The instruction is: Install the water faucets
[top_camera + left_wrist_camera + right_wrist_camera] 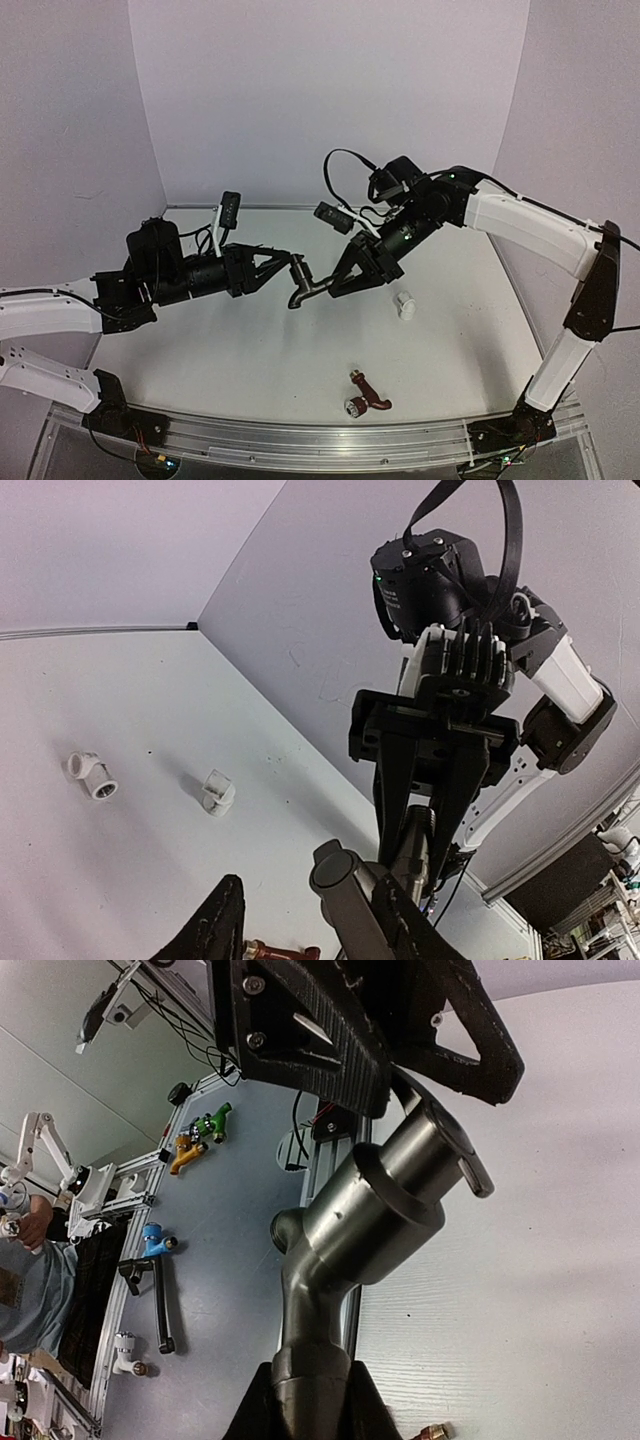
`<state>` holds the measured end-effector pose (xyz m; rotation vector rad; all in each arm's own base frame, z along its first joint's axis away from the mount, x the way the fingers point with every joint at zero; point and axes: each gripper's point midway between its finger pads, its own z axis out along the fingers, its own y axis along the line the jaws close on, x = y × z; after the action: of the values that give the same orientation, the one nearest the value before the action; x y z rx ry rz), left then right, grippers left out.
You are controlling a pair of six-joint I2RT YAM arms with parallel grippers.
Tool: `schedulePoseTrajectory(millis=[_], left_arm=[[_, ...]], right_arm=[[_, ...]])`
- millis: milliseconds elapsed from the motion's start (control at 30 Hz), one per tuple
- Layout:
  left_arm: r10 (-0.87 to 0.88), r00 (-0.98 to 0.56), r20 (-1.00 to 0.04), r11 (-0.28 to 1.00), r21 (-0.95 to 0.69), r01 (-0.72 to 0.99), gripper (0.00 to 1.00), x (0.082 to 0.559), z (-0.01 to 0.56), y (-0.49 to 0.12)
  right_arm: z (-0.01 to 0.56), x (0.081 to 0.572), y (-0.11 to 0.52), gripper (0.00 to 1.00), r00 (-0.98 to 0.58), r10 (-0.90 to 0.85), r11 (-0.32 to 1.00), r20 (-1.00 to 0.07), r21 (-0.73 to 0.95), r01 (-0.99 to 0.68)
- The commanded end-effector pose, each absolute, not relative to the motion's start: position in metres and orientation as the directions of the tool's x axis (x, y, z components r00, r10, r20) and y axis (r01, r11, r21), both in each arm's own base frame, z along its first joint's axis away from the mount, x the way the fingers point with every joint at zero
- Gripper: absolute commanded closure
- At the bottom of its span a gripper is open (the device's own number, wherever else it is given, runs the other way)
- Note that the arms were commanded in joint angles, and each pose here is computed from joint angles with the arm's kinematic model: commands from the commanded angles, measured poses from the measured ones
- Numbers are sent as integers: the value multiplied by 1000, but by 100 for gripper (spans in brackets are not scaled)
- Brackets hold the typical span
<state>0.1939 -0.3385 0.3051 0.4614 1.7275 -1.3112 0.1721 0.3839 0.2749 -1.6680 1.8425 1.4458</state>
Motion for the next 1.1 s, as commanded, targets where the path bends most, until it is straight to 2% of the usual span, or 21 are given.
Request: schedulePoseTrajectory(millis=[0, 300, 433, 467, 667, 733, 867, 1067], left_arm=[[-277, -530, -801, 355, -598, 718, 59, 199, 311, -326], [-285, -548, -786, 243, -613, 752, 75, 190, 318, -326], [-269, -562, -782, 222, -618, 754, 77, 190, 318, -333], [-267, -562, -783, 220, -617, 756, 75, 191, 318, -334], [-239, -536, -810, 163, -577, 800, 27, 179, 325, -335], [-229, -528, -817, 141, -565, 813, 17, 173, 328, -334], [-190, -518, -834, 84, -540, 838, 14, 162, 335, -339], [-106, -534, -839, -25, -534, 845, 17, 149, 340, -357]], right_arm=[[327, 159, 377, 100, -206, -489, -264, -847, 369, -891], [343, 153, 373, 100, -191, -458, -293, -868, 350, -890], [350, 152, 373, 100, -187, -446, -301, -875, 344, -890], [350, 152, 373, 100, -188, -447, -299, -875, 344, -890], [352, 157, 374, 100, -178, -445, -275, -878, 323, -906], [354, 163, 375, 100, -171, -442, -251, -881, 304, -919], [356, 177, 380, 100, -180, -439, -195, -881, 289, -937], [356, 191, 391, 100, -213, -419, -163, -883, 303, -939]])
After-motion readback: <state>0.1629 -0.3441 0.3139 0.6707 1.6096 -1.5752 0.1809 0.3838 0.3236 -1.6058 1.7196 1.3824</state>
